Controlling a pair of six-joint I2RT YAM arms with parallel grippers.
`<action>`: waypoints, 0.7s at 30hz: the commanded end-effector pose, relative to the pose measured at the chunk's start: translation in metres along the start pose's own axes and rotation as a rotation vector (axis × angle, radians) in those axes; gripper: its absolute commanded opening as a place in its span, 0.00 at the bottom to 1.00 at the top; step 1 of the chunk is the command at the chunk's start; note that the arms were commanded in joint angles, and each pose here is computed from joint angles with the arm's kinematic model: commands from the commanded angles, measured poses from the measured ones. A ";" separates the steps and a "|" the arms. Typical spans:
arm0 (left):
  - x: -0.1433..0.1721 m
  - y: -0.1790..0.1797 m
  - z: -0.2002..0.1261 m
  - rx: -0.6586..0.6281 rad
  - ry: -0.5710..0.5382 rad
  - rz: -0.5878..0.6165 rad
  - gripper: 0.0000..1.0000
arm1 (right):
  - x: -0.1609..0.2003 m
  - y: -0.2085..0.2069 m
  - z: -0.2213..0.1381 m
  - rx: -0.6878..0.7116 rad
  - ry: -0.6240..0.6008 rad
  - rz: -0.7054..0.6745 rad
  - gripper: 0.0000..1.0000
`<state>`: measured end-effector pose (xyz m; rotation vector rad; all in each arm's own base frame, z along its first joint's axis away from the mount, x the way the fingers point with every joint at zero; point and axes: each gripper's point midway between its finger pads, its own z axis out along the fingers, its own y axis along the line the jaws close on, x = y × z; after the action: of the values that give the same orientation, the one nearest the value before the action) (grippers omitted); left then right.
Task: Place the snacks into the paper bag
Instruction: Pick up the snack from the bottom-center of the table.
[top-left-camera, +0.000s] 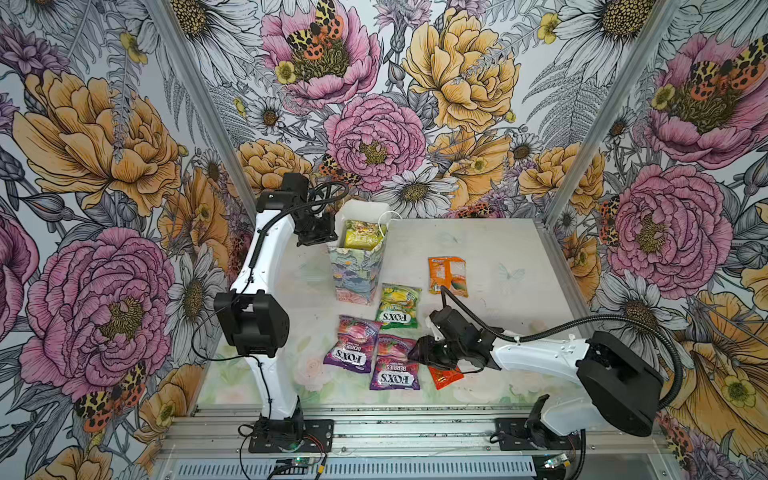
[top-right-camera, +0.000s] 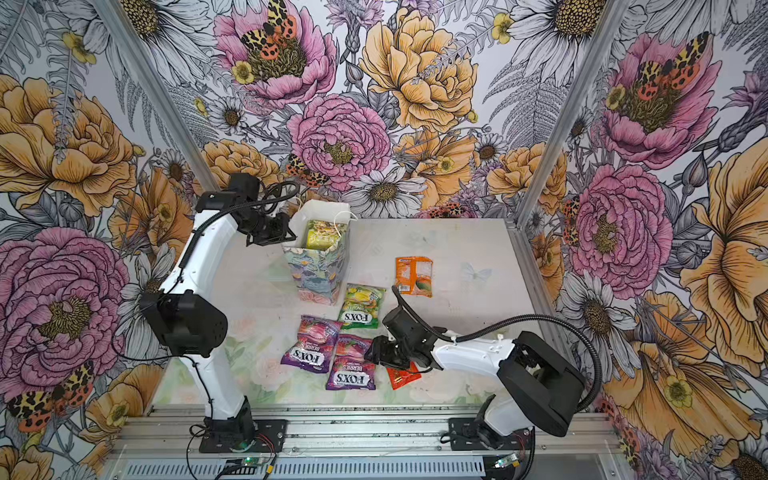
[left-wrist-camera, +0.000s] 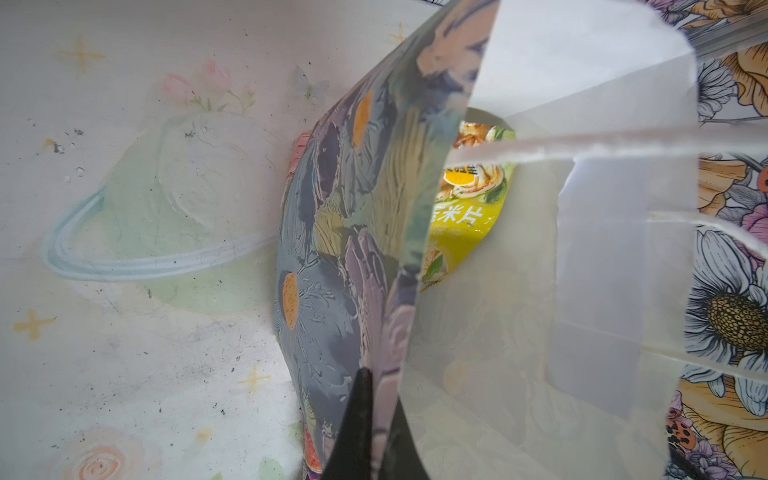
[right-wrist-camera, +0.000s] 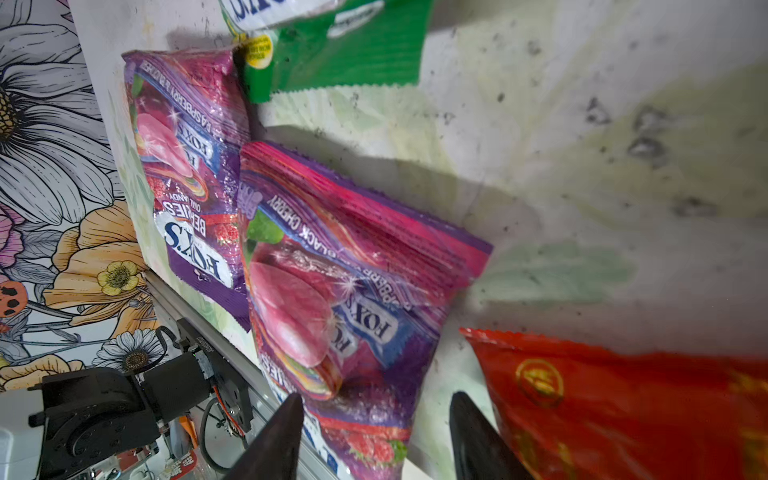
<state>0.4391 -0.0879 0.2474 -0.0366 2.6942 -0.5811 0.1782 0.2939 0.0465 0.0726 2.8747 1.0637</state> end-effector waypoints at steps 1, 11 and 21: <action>-0.006 -0.012 -0.017 0.047 -0.055 0.016 0.00 | 0.001 0.008 0.009 -0.047 0.017 0.006 0.58; -0.006 -0.012 -0.019 0.046 -0.060 0.017 0.00 | -0.009 0.013 0.018 -0.069 0.021 0.022 0.52; -0.006 -0.010 -0.021 0.041 -0.063 0.014 0.00 | -0.017 0.013 0.022 -0.091 0.010 0.057 0.32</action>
<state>0.4392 -0.0878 0.2479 -0.0388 2.6917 -0.5819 0.1846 0.3092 0.0309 0.1369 2.8964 1.1633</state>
